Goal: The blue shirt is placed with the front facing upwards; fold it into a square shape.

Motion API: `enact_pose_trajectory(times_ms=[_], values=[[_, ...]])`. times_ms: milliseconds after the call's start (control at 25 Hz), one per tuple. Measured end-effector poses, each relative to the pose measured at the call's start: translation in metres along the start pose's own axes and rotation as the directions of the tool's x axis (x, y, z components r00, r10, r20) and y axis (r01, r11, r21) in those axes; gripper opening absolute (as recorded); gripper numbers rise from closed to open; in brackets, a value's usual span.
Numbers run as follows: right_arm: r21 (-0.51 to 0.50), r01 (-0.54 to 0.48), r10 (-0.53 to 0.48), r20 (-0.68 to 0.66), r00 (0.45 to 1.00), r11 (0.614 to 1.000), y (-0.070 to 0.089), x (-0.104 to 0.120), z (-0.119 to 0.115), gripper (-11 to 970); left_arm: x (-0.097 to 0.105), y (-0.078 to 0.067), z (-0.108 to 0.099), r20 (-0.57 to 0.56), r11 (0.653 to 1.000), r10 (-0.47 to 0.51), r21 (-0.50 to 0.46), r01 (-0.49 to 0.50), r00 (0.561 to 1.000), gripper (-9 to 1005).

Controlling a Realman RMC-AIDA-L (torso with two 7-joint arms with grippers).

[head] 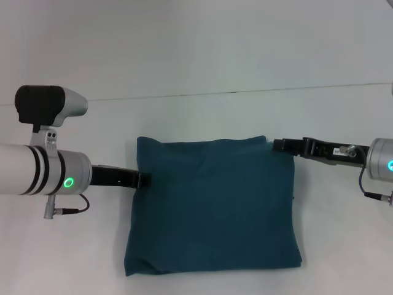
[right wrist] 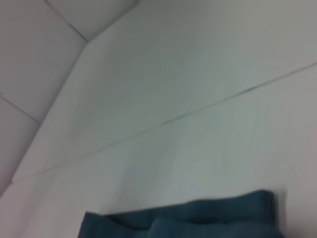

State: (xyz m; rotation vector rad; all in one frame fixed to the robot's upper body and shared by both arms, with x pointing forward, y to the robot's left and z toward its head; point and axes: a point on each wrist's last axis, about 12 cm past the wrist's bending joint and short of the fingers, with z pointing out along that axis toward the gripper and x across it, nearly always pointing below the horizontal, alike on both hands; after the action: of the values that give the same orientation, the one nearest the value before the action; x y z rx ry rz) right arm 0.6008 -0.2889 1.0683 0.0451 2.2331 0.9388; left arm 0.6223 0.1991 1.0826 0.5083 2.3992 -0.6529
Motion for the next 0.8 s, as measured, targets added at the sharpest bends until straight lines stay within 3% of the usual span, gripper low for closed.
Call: enact_pose_trajectory(times_ms=[160, 280, 520, 800], values=[[-0.011, 0.012, -0.011, 0.036, 0.999, 1.0, -0.004, -0.003, -0.008, 453, -0.001, 0.002, -0.002, 0.006, 1.0, -0.013, -0.001, 0.013, 1.0, 65], [-0.029, 0.039, -0.037, 0.04, 0.999, 0.999, -0.003, -0.005, -0.014, 699, -0.003, 0.005, -0.006, 0.024, 1.0, -0.027, -0.003, 0.027, 0.999, 121], [-0.147, 0.119, -0.117, 0.025, 0.993, 0.982, 0.011, -0.005, -0.021, 687, -0.007, 0.015, -0.023, 0.097, 0.998, -0.06, -0.02, 0.062, 0.994, 317], [-0.189, 0.162, -0.178, -0.071, 0.981, 0.968, 0.018, 0.001, -0.017, 611, 0.002, 0.017, -0.05, 0.156, 0.993, -0.094, 0.081, 0.082, 0.983, 462]])
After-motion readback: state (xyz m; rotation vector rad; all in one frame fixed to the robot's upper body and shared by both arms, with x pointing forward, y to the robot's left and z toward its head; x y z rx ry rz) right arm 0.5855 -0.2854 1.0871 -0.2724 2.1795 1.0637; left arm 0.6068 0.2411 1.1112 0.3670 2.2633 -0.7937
